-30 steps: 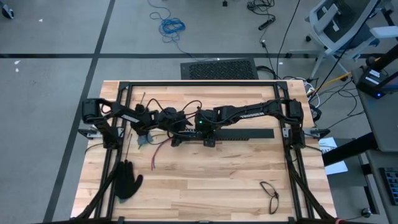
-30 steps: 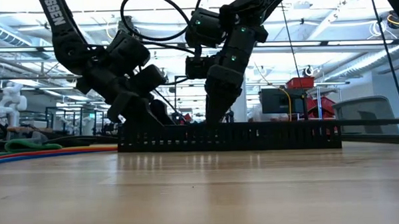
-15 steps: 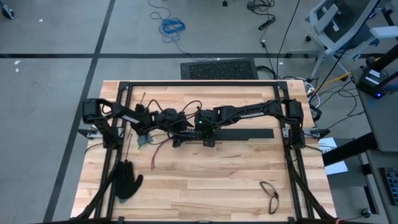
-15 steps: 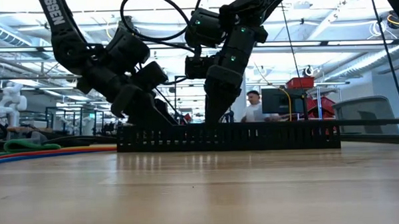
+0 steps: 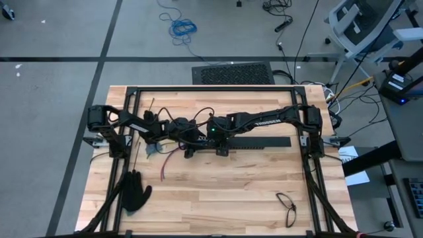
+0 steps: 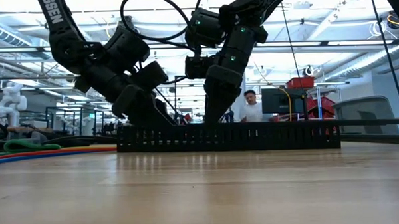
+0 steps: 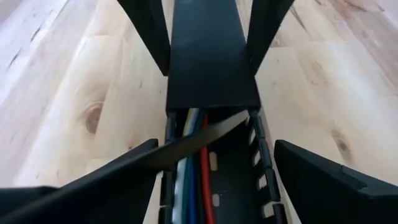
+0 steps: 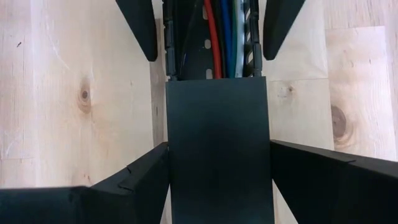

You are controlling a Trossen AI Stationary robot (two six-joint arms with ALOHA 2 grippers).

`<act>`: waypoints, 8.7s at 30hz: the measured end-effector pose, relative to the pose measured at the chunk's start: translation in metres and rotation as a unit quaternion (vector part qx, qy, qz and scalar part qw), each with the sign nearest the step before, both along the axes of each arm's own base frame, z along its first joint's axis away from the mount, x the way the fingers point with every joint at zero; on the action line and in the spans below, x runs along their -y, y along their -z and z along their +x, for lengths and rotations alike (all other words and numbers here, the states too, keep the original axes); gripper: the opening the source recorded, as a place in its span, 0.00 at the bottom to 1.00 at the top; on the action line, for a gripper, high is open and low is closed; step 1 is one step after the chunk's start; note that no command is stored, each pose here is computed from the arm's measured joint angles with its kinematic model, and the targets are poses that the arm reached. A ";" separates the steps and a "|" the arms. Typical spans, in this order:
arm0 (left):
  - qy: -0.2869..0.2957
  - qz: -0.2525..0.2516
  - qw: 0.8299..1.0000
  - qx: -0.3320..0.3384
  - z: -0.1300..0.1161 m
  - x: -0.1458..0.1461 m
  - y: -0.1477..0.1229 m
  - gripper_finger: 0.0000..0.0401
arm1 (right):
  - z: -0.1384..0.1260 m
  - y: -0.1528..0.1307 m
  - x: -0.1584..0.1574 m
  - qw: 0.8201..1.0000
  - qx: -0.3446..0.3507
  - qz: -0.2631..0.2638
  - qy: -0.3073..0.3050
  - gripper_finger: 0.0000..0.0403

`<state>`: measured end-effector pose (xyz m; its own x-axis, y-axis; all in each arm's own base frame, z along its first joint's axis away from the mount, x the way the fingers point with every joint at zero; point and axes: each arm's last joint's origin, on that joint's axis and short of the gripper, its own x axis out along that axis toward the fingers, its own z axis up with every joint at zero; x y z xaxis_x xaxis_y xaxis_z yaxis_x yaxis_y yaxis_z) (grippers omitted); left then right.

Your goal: Ziptie cables

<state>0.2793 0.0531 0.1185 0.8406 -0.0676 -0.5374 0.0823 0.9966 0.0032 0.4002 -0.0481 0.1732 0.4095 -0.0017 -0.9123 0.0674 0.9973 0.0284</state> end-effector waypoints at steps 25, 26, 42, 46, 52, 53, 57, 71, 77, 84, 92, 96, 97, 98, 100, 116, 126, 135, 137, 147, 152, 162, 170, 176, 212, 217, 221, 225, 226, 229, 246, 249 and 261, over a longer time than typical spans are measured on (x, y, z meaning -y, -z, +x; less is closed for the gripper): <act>0.008 0.024 1.000 -0.007 -0.001 0.000 0.002 0.61 | 0.000 0.000 0.000 1.000 0.000 0.000 0.000 0.61; 0.008 0.024 1.000 -0.007 -0.001 0.000 0.002 0.61 | 0.000 0.000 0.000 1.000 0.000 0.000 0.000 0.61; 0.006 0.025 1.000 -0.006 -0.001 0.000 0.001 0.58 | 0.008 -0.002 0.001 0.999 0.043 -0.004 -0.001 0.61; 0.006 0.025 1.000 -0.006 -0.001 0.000 0.001 0.58 | 0.008 -0.003 0.001 0.999 0.048 -0.005 -0.001 0.61; -0.006 0.006 1.000 -0.007 -0.001 0.000 0.001 0.58 | 0.009 -0.003 0.001 0.999 0.050 -0.003 -0.002 0.61; -0.006 0.006 1.000 -0.007 -0.001 0.000 0.001 0.58 | 0.009 -0.003 0.001 0.999 0.050 -0.003 -0.002 0.61; -0.008 0.004 1.000 -0.007 -0.001 0.000 0.001 0.58 | 0.009 -0.003 0.001 0.999 0.050 -0.003 -0.003 0.61; -0.034 0.006 0.999 -0.011 -0.001 -0.002 -0.001 0.78 | 0.009 -0.004 0.001 0.999 0.049 -0.006 -0.002 0.61; -0.035 0.005 0.999 -0.010 -0.002 -0.002 -0.002 0.85 | 0.011 0.001 0.001 0.999 0.045 -0.004 -0.001 0.61; -0.015 0.037 0.999 0.010 -0.007 0.000 -0.021 0.85 | 0.013 0.007 0.001 0.999 0.040 -0.003 -0.001 0.61; 0.026 0.058 0.996 -0.067 -0.031 0.006 -0.026 0.85 | 0.012 0.007 0.001 0.999 0.036 -0.003 -0.003 0.61; 0.029 0.065 0.996 -0.048 -0.030 0.006 -0.028 0.85 | 0.011 0.007 0.001 0.999 0.035 -0.004 -0.003 0.61; 0.029 0.066 0.996 -0.046 -0.030 0.006 -0.028 0.85 | 0.011 0.007 0.001 0.999 0.035 -0.004 -0.003 0.61; 0.029 0.066 0.996 -0.047 -0.030 0.006 -0.028 0.85 | 0.011 0.007 0.001 0.999 0.035 -0.004 -0.003 0.61; 0.029 0.065 0.996 -0.048 -0.030 0.006 -0.028 0.85 | 0.011 0.008 0.001 0.999 0.033 -0.004 -0.004 0.61; 0.023 0.053 0.997 -0.054 -0.018 0.004 -0.003 0.85 | 0.011 0.009 0.001 0.999 0.032 -0.003 -0.003 0.61; -0.014 0.033 0.999 -0.030 -0.013 0.000 -0.002 0.85 | 0.011 0.009 0.001 0.999 0.033 -0.003 -0.003 0.61; -0.039 0.016 0.998 -0.038 -0.014 -0.002 -0.001 0.75 | 0.012 0.009 0.001 0.999 0.036 -0.005 -0.003 0.61; -0.041 0.014 0.998 -0.040 -0.014 -0.003 -0.001 0.71 | 0.012 0.009 0.002 0.999 0.037 -0.005 -0.002 0.61; -0.036 0.010 0.998 -0.042 -0.015 -0.003 -0.001 0.59 | 0.012 0.009 0.002 0.999 0.038 -0.007 -0.002 0.61; -0.036 0.010 0.998 -0.041 -0.015 -0.003 -0.001 0.55 | 0.014 0.009 0.002 0.999 0.052 -0.008 -0.003 0.61; -0.036 0.012 0.999 -0.034 -0.014 -0.003 -0.002 0.53 | 0.020 0.007 0.003 0.996 0.084 -0.011 -0.004 0.61; -0.036 0.014 0.999 -0.022 -0.013 -0.004 -0.003 0.53 | 0.021 0.006 0.003 0.996 0.089 -0.012 -0.004 0.61; -0.034 0.014 0.999 -0.037 -0.014 -0.003 -0.002 0.53 | 0.021 0.006 0.002 0.996 0.090 -0.011 -0.004 0.61; -0.008 -0.015 1.000 -0.012 -0.020 0.002 -0.029 0.96 | 0.022 0.010 0.002 0.997 0.081 -0.009 -0.003 0.61; 0.007 0.013 0.999 -0.037 -0.037 0.005 -0.037 0.96 | 0.022 0.010 0.002 0.997 0.079 -0.009 -0.004 0.61; -0.003 0.004 0.999 -0.044 -0.042 0.006 -0.035 0.96 | 0.022 0.011 0.002 0.997 0.079 -0.009 -0.005 0.61; -0.004 0.005 0.999 -0.040 -0.040 0.005 -0.035 0.96 | 0.021 0.011 0.002 0.997 0.078 -0.009 -0.005 0.61; -0.004 0.005 0.999 -0.040 -0.040 0.005 -0.035 0.96 | 0.022 0.011 0.002 0.997 0.078 -0.009 -0.005 0.61; -0.012 0.014 0.999 -0.038 -0.040 0.005 -0.035 0.96 | 0.022 0.011 0.002 0.997 0.078 -0.009 -0.005 0.61; -0.038 -0.016 0.995 -0.091 -0.031 -0.001 -0.001 0.96 | 0.022 0.012 0.002 0.997 0.079 -0.009 -0.005 0.61; -0.038 -0.013 0.997 -0.071 -0.029 -0.002 -0.005 0.96 | 0.022 0.012 0.002 0.997 0.079 -0.009 -0.005 0.61; -0.038 -0.013 0.997 -0.070 -0.026 -0.002 -0.007 0.87 | 0.022 0.012 0.002 0.997 0.079 -0.009 -0.005 0.61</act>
